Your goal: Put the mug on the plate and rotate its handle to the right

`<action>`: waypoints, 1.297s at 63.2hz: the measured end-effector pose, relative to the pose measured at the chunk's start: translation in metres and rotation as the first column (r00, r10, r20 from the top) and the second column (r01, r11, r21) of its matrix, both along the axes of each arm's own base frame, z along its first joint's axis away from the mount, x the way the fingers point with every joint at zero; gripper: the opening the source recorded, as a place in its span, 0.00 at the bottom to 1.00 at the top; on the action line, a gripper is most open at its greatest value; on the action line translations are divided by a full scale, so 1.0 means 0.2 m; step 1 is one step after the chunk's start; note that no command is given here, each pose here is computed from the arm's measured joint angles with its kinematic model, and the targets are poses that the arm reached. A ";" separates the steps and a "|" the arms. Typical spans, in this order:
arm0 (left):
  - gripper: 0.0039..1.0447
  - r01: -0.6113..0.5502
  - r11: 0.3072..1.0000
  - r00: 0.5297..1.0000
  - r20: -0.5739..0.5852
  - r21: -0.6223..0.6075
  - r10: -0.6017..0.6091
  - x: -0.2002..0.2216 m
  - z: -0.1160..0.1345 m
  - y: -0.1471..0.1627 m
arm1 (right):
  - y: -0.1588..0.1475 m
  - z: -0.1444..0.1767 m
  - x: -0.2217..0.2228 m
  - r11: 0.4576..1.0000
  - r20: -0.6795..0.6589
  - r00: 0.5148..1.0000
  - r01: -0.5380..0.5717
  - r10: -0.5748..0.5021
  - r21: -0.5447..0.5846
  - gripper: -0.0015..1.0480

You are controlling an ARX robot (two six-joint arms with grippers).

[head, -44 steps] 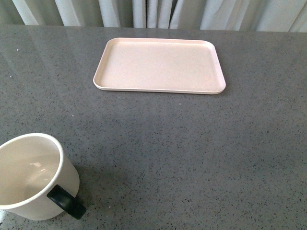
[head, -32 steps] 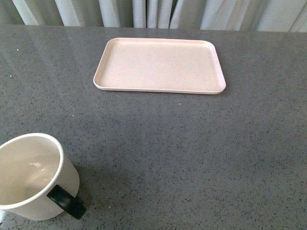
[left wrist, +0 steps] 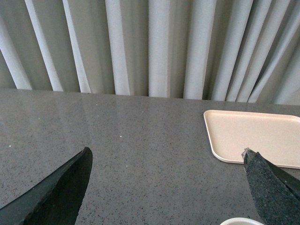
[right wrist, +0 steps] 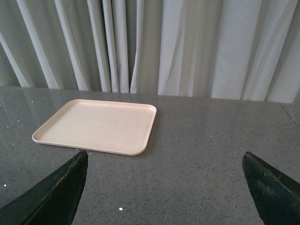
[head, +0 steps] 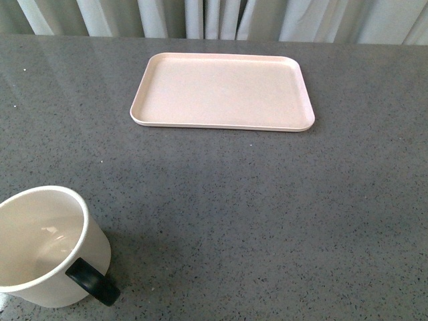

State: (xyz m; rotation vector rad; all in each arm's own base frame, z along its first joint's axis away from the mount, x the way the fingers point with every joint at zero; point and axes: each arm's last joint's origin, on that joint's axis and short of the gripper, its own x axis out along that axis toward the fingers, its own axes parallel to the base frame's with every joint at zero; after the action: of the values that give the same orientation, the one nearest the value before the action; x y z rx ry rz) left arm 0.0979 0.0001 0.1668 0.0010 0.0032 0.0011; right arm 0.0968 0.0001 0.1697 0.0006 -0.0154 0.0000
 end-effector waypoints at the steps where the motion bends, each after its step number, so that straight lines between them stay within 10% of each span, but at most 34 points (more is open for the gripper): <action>1: 0.91 0.000 1.000 1.000 0.000 0.000 0.000 0.00 0.00 0.00 | 0.00 0.00 0.00 1.000 0.000 1.000 0.000 0.000 0.000 0.91; 6: 0.91 0.042 0.999 0.992 -0.120 -0.034 -0.045 0.00 0.00 0.00 | 0.00 0.00 0.00 1.000 0.000 1.000 0.000 0.000 0.000 0.91; 14: 0.91 -0.034 0.996 0.840 -0.542 -0.087 -0.018 0.08 0.10 0.09 | 0.00 0.00 0.00 1.000 0.000 1.000 -0.002 0.002 0.000 0.91; 82: 0.91 0.185 0.973 0.696 -0.681 -0.135 -0.227 0.48 -0.01 0.07 | 0.00 0.00 0.00 1.000 0.000 1.000 -0.002 0.002 0.000 0.91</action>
State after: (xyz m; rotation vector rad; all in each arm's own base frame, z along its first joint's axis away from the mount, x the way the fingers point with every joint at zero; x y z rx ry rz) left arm 0.1929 0.0134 0.1658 -0.0560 0.7703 -0.2289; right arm 0.0968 0.0002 0.1697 0.0006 -0.0154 0.0015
